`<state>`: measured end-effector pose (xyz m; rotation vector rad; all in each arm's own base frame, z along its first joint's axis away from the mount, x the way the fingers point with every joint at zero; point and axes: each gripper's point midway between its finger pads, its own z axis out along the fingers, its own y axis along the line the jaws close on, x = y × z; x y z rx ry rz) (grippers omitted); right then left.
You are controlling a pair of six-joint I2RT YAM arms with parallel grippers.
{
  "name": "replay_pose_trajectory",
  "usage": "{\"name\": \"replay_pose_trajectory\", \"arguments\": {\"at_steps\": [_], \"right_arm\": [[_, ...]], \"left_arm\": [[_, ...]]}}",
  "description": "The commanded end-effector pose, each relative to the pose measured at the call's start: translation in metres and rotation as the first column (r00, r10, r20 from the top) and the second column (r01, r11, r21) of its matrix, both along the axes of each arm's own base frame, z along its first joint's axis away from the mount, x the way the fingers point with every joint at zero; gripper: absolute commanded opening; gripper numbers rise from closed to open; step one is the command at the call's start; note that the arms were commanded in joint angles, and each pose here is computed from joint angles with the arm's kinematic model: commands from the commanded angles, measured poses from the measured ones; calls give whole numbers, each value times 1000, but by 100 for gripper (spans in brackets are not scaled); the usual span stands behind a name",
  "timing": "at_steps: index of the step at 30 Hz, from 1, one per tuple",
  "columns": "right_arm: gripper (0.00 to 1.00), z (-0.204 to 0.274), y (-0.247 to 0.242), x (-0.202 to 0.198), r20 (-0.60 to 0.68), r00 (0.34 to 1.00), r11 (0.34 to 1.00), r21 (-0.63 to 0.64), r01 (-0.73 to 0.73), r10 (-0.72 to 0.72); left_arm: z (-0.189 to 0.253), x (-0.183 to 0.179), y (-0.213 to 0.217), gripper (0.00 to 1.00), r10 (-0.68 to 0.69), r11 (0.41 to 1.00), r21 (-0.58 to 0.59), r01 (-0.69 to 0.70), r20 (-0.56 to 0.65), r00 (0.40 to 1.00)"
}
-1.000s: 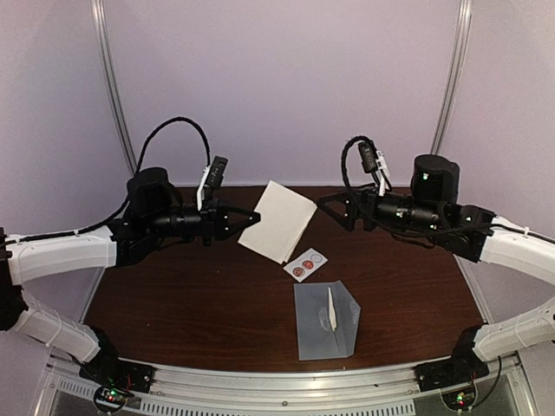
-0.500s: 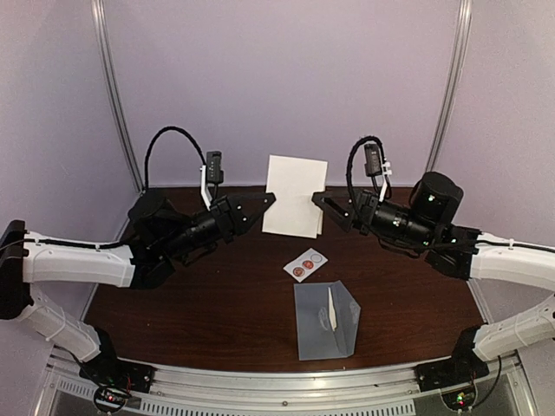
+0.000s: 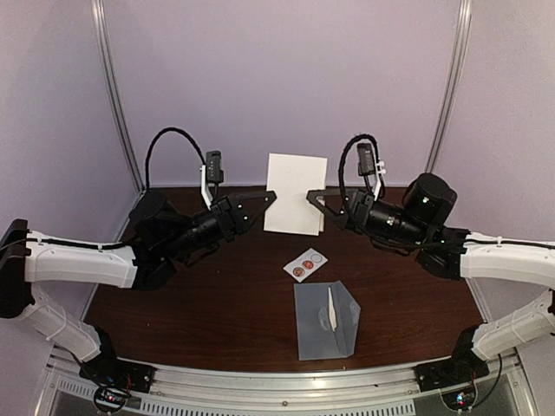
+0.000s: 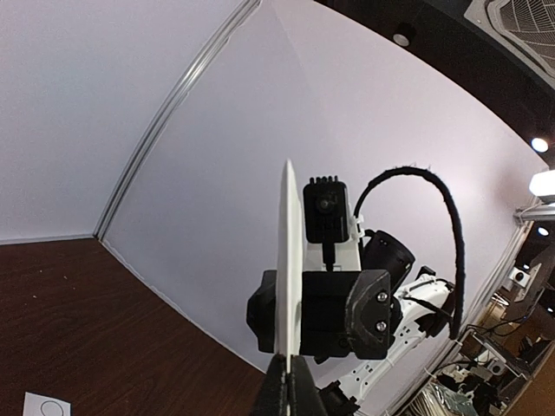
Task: Place the letter into the envelope and seal it
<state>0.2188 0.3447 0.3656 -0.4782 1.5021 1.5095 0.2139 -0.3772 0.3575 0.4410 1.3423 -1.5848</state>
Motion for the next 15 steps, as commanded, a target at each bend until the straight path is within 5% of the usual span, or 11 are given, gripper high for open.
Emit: {"name": "replay_pose_trajectory", "arguments": {"at_steps": [1,15], "right_arm": [[53,9,9,-7,13,999,998,33,-52,52],[16,18,13,-1,21,999,997,67,-33,31]], "left_arm": [[17,-4,4,0,1,999,-53,1,40,999],[8,-1,3,0,19,1000,-10,-19,23,1000]]}}
